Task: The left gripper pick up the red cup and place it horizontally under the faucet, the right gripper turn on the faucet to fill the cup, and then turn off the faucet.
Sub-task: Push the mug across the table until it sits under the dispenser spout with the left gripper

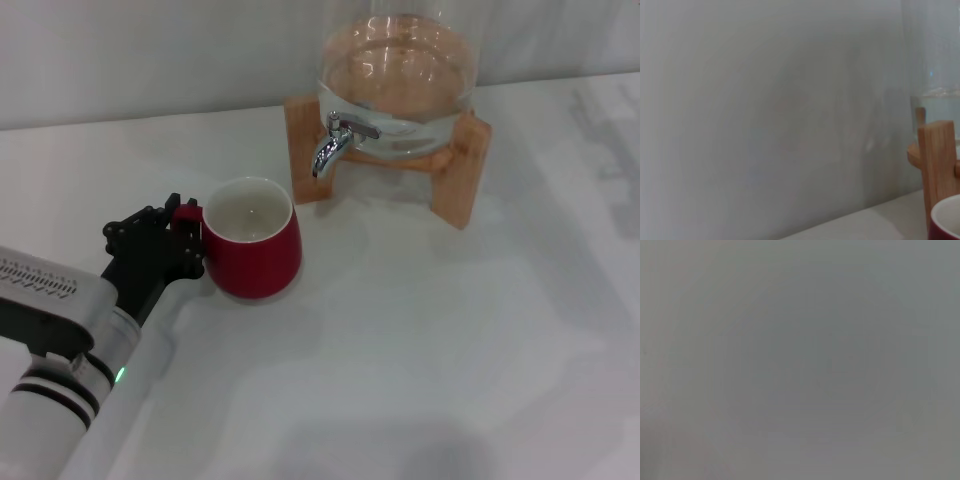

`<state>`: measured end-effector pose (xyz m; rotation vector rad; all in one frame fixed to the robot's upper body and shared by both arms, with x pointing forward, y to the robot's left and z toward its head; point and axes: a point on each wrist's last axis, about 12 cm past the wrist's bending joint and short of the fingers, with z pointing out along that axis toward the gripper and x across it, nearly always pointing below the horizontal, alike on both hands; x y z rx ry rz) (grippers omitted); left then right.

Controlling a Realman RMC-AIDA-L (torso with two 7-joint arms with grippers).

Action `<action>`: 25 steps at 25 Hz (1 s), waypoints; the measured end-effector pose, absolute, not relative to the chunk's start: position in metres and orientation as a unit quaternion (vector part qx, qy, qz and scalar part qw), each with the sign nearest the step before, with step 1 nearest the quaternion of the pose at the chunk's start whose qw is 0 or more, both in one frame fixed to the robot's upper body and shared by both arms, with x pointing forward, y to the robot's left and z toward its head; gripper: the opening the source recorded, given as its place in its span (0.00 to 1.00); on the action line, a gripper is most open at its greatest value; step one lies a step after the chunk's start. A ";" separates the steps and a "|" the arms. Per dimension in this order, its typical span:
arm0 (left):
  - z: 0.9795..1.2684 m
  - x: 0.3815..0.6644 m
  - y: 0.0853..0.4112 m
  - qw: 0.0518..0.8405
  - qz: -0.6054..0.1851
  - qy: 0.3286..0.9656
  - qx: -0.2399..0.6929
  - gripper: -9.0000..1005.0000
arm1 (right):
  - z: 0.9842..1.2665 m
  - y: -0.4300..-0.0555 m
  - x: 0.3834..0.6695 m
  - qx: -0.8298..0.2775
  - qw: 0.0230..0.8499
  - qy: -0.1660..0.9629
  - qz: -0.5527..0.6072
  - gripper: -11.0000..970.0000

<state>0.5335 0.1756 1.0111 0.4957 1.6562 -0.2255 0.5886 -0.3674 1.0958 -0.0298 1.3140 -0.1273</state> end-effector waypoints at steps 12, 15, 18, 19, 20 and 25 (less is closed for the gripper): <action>1.017 0.539 0.161 0.640 -0.116 0.723 0.235 0.13 | 1.095 -0.368 0.587 -0.014 0.791 0.609 -0.059 0.73; 1.017 0.539 0.159 0.636 -0.118 0.723 0.243 0.13 | 1.095 -0.368 0.586 -0.014 0.791 0.608 -0.060 0.73; 1.017 0.540 0.156 0.632 -0.120 0.723 0.251 0.13 | 1.095 -0.368 0.586 -0.014 0.791 0.608 -0.059 0.73; 1.017 0.540 0.156 0.631 -0.120 0.724 0.252 0.13 | 1.095 -0.368 0.585 -0.014 0.792 0.607 -0.058 0.73; 1.017 0.540 0.155 0.631 -0.121 0.724 0.252 0.13 | 1.095 -0.368 0.585 -0.014 0.793 0.606 -0.058 0.73; 1.018 0.542 0.152 0.625 -0.124 0.727 0.255 0.13 | 1.094 -0.368 0.583 -0.014 0.794 0.604 -0.058 0.73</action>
